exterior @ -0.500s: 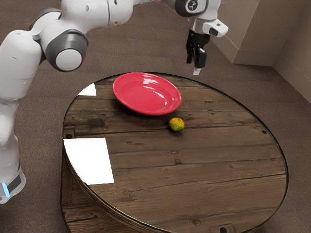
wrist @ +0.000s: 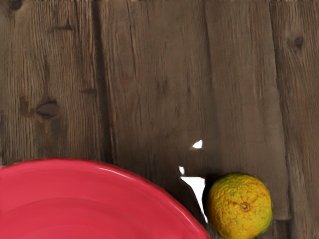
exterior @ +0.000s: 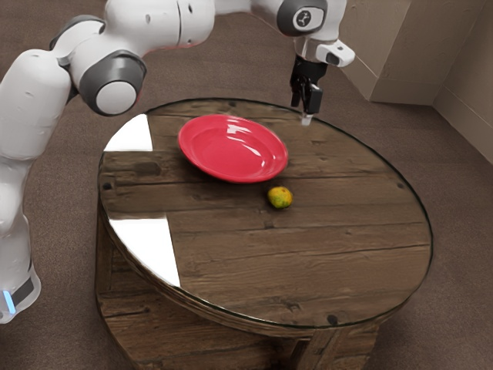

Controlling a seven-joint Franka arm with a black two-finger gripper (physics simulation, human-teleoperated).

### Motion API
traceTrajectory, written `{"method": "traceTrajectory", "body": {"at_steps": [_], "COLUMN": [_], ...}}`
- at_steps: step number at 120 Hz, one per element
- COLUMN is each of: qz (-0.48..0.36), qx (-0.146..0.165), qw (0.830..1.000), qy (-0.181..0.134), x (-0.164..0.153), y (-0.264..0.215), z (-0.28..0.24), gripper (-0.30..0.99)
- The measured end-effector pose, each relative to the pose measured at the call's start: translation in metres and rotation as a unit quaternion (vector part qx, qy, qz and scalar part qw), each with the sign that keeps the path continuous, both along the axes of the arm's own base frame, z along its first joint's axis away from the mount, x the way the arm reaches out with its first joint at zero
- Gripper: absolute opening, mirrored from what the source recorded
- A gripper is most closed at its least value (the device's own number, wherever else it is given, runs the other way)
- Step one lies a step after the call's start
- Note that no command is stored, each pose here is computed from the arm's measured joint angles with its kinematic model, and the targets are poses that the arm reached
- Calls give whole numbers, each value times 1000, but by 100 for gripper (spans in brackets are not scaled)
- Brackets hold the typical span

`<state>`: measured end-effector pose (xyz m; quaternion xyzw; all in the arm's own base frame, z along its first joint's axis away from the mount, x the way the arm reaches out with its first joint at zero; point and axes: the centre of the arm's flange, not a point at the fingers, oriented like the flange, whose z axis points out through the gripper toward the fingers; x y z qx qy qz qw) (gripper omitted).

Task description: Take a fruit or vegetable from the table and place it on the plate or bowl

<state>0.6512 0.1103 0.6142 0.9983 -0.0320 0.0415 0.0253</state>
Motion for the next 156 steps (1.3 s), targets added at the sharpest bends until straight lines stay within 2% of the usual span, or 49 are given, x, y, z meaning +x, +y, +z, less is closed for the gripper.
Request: {"method": "traceTrajectory", "body": {"at_steps": [22, 31, 50, 62, 77, 90, 102, 122, 139, 156], "qz": [-2, 2, -29, -41, -81, -93, -135, -189, -229, -260], "qx": [-32, -39, -29, -25, -12, -5, 17, 38, 43, 44], "qw": [999, 999, 998, 997, 993, 989, 984, 974, 964, 957], "qy": [-3, 19, 39, 63, 84, 111, 113, 117, 127, 118], "x": [3, 6, 17, 18, 19, 15, 17, 17, 12, 15], "y": [-5, -3, -36, -50, -92, -100, -114, -109, -102, -102], "z": [-8, -35, -61, -86, -107, -135, -148, -163, -189, -199], "gripper": [69, 69, 69, 69, 69, 69, 69, 69, 69, 69]}}
